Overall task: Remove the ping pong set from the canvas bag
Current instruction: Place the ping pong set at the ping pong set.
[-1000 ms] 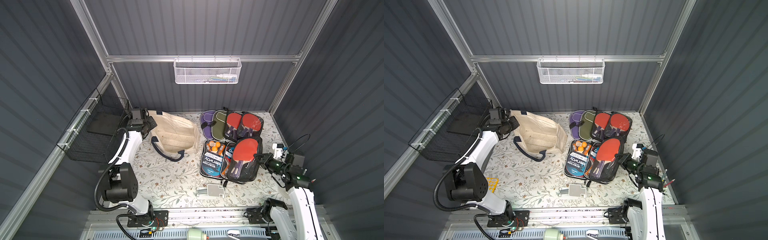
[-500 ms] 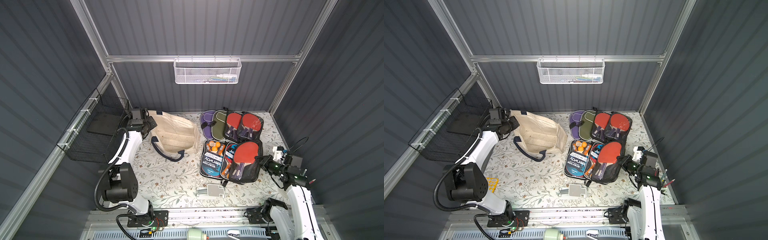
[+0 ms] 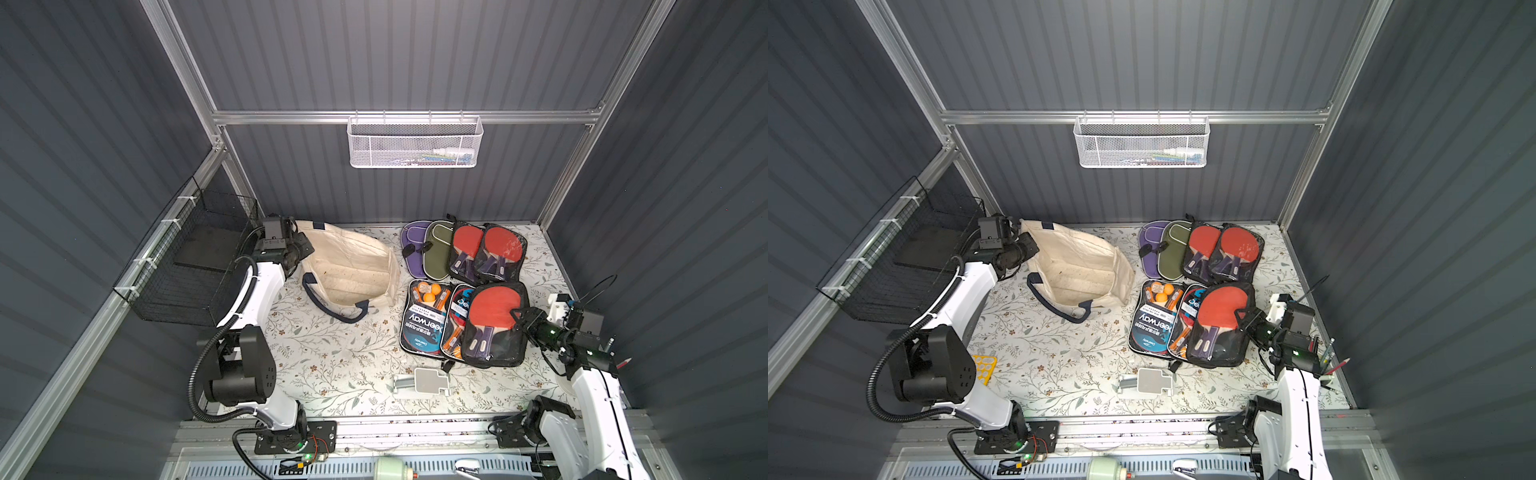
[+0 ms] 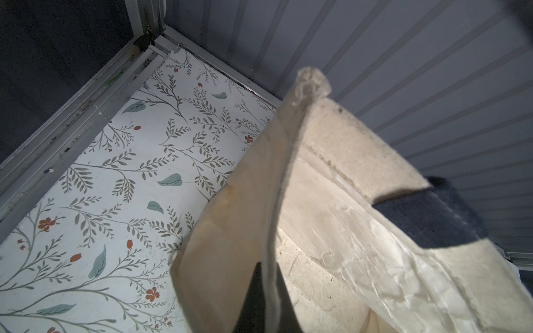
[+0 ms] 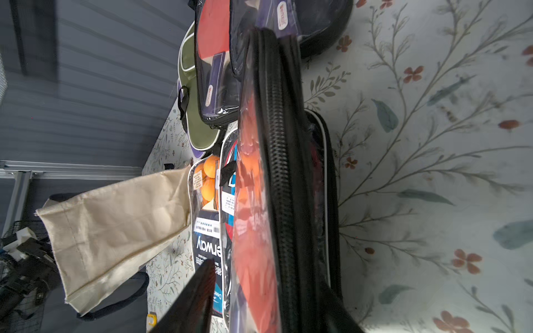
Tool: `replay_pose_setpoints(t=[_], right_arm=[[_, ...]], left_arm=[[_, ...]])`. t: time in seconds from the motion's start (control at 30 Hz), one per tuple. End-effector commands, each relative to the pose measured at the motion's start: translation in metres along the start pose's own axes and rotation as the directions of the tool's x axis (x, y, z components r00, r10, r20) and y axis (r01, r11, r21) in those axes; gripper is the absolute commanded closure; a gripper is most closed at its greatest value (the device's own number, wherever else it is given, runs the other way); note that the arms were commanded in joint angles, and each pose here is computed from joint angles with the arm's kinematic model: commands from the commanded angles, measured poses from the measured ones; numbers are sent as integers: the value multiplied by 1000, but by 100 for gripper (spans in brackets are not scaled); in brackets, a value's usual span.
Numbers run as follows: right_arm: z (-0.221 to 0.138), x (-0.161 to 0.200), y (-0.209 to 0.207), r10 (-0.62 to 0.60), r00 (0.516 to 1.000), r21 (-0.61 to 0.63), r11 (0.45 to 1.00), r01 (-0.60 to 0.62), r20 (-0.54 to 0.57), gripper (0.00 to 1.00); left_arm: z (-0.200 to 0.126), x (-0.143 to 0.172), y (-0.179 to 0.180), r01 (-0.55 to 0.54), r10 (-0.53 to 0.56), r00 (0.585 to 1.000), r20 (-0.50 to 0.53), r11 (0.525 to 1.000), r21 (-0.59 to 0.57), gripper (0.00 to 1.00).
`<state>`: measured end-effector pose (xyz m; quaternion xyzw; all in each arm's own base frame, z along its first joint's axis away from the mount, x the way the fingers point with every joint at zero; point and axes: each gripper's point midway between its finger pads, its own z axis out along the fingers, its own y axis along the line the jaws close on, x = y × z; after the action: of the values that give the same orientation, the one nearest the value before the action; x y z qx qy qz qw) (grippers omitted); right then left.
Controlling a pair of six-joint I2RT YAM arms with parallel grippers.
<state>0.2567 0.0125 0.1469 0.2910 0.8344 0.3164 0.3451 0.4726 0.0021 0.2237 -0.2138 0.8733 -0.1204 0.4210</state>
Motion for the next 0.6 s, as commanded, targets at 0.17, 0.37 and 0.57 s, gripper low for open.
replay_pose_setpoints(t=[0.17,0.37,0.57], right_arm=[[7,-15,-12,-33,997,44,999,30,64,42],[17,-14,-28,-18,998,88,996,13,58,40],[21,-13,-43,-20,998,149,989,12,58,39]], left_arm=[[-3,-13,-2,-3,2,999,42,1000,10,100],[-6,-14,-3,-2,2,999,43,1000,14,100],[-8,-15,-3,-2,1,999,46,1000,14,100]])
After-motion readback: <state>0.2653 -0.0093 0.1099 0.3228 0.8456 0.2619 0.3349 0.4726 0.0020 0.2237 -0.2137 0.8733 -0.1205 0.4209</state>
